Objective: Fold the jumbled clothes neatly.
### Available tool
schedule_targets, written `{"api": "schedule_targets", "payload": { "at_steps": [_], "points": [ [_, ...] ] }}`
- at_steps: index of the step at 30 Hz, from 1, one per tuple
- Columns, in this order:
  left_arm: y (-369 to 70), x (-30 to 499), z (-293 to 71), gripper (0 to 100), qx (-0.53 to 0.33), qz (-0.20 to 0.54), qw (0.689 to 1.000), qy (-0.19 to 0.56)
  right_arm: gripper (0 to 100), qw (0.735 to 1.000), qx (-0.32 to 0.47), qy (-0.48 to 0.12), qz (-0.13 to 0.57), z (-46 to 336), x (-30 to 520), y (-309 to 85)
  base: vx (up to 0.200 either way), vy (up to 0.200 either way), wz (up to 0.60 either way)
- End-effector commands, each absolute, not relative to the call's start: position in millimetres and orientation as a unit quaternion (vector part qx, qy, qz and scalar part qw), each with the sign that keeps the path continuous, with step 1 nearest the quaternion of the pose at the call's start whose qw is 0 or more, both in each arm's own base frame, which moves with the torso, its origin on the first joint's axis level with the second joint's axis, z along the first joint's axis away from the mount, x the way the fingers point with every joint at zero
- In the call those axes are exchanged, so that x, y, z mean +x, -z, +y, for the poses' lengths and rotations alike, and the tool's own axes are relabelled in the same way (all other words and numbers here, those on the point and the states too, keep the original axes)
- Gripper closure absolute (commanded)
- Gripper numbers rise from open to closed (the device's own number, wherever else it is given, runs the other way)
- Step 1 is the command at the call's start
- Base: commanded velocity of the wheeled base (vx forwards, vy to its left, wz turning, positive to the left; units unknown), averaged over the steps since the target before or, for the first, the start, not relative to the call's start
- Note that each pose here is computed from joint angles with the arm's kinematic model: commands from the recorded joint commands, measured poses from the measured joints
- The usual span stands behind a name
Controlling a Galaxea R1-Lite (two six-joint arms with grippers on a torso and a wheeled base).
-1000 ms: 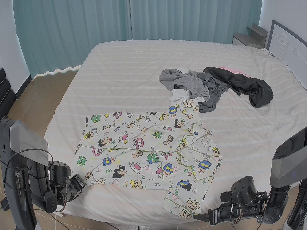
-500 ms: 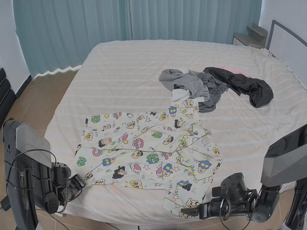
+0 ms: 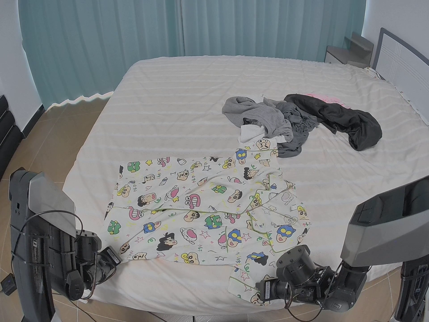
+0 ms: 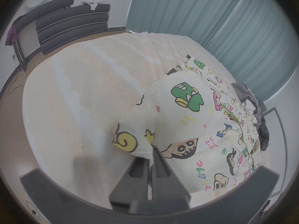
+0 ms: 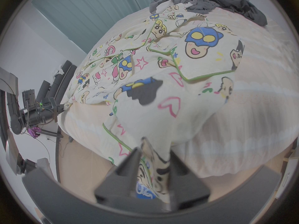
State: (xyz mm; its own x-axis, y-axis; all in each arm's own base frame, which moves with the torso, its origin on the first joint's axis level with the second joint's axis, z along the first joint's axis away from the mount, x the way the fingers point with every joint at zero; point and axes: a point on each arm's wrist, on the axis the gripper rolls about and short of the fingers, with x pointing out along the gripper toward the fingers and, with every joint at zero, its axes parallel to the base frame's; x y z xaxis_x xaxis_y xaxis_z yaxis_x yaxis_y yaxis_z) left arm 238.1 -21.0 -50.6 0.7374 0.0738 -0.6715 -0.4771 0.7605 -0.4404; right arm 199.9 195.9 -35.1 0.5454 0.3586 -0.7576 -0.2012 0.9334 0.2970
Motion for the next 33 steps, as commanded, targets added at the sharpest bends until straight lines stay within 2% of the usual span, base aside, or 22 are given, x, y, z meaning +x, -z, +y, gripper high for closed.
{"api": "schedule_targets", "payload": {
  "at_steps": [1, 12, 13, 16, 30, 31, 32, 33],
  "points": [
    [52, 236, -21, 100, -0.307, 0.334, 0.877, -0.159, 100, 0.877, 0.071, -0.16, 0.448, 200, 192, 34, 0.0, 0.0, 0.0],
    [52, 226, -20, 100, -0.283, 0.351, 0.878, -0.158, 100, 0.882, 0.072, -0.141, 0.444, 170, 178, 13, 0.0, 0.0, 0.0],
    [51, 219, -20, 100, -0.255, 0.368, 0.881, -0.151, 100, 0.875, 0.076, -0.15, 0.454, 157, 173, 7, 0.0, 0.0, 0.0],
    [51, 214, -19, 100, -0.229, 0.379, 0.885, -0.143, 100, 0.86, 0.077, -0.177, 0.473, 147, 164, 4, 0.0, 0.0, 0.0],
    [49, 212, -20, 100, -0.212, 0.387, 0.887, -0.134, 100, 0.836, 0.042, -0.179, 0.517, 141, 149, 20, 0.0, 0.0, 0.0],
    [50, 211, -20, 0, -0.212, 0.387, 0.887, -0.135, 100, 0.835, 0.04, -0.178, 0.519, 141, 148, 20, 0.0, 0.0, 0.0],
    [50, 211, -20, 0, -0.213, 0.387, 0.887, -0.135, 100, 0.835, 0.039, -0.177, 0.52, 141, 148, 21, 0.0, 0.0, 0.0],
    [49, 212, -19, 0, -0.215, 0.385, 0.887, -0.135, 0, 0.835, 0.039, -0.177, 0.52, 141, 148, 22, 0.0, 0.0, 0.0]
  ]
}}
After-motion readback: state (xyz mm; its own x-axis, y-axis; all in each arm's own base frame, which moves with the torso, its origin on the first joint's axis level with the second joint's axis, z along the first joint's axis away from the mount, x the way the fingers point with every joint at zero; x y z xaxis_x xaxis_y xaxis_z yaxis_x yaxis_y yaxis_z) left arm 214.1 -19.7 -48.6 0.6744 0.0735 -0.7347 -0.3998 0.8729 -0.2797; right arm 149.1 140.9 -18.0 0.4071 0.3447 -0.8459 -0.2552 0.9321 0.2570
